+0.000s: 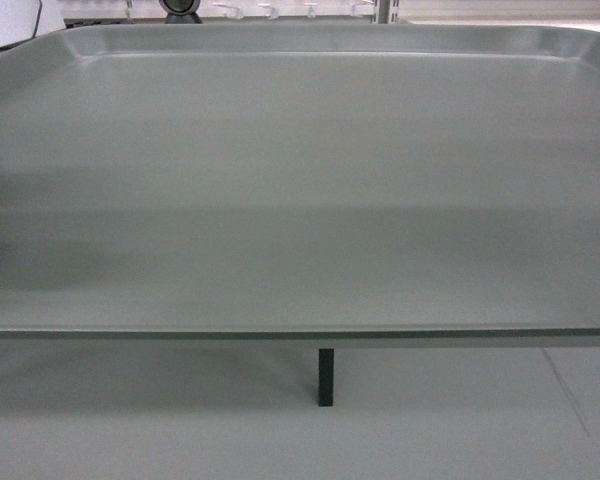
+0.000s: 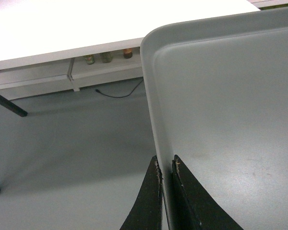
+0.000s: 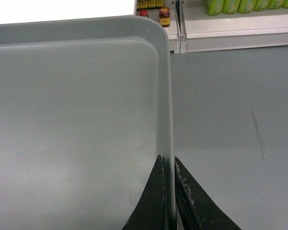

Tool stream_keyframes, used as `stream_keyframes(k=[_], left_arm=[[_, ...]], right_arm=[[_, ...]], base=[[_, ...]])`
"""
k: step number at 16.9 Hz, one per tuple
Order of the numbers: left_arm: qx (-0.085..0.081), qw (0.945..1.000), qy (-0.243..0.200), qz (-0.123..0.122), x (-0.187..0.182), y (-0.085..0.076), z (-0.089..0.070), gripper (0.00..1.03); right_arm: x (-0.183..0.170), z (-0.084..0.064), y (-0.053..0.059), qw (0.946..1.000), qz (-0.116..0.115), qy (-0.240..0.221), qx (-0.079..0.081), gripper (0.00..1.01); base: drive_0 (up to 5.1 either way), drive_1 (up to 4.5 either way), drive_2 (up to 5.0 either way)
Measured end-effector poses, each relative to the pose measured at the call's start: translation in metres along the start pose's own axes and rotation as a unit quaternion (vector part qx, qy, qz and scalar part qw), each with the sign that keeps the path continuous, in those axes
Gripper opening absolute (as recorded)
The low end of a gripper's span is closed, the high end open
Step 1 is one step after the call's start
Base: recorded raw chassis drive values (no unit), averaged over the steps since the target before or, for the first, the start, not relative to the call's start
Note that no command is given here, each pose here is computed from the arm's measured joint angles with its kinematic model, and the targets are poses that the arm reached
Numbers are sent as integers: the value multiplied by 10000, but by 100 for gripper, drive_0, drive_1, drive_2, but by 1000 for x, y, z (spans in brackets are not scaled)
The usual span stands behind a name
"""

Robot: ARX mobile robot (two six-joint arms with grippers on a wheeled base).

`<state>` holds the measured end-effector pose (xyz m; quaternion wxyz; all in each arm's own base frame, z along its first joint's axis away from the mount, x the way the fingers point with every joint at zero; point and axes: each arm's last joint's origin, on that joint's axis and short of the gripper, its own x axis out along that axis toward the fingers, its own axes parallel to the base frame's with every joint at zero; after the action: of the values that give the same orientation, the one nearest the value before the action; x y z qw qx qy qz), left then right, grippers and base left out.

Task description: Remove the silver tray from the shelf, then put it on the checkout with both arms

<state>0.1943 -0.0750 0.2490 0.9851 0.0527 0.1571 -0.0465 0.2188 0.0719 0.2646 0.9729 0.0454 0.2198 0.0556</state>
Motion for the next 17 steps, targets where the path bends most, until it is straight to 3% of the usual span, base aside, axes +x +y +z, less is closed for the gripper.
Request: stream_keyframes(k=[12, 17], left_arm=[[-2, 10000, -7, 0, 0, 0, 0, 4], [19, 10000, 1, 7, 0, 0, 0, 4]], right_arm=[[1, -1, 0, 10000, -4, 20, -4, 3], [1, -1, 0, 10000, 1, 31, -6, 3]], base=[[-497, 248, 248], [0, 0, 0]])
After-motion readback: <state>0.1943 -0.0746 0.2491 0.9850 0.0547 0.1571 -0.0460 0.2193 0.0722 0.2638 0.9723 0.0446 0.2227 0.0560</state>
